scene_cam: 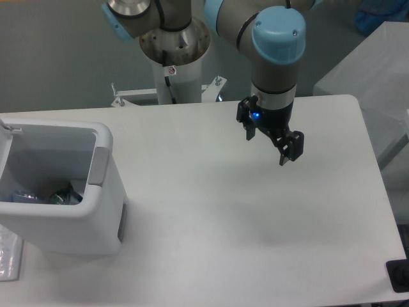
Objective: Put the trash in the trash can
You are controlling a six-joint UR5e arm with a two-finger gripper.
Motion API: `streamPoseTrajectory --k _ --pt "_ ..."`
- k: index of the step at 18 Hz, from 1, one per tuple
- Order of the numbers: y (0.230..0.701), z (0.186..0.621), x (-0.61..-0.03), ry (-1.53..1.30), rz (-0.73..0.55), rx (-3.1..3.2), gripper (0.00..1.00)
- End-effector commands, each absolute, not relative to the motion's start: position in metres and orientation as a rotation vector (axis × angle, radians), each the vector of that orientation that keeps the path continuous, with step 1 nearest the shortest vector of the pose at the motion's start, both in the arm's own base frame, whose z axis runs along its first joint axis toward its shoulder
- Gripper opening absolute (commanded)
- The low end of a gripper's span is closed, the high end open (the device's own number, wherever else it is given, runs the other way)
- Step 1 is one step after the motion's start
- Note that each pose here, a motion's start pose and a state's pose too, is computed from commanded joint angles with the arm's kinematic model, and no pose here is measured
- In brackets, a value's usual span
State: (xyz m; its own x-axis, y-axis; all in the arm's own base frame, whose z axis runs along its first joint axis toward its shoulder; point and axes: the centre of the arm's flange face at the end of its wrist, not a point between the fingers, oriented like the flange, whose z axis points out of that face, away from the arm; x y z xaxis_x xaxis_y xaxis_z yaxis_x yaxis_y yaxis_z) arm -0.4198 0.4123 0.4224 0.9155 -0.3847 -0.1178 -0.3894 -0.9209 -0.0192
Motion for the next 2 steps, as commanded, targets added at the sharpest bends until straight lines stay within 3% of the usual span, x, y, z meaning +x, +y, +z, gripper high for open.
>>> streamPoseTrajectory --k 2 --pt "0.4124 0.4224 -0.4197 0.606 0.172 -3.033 1.0"
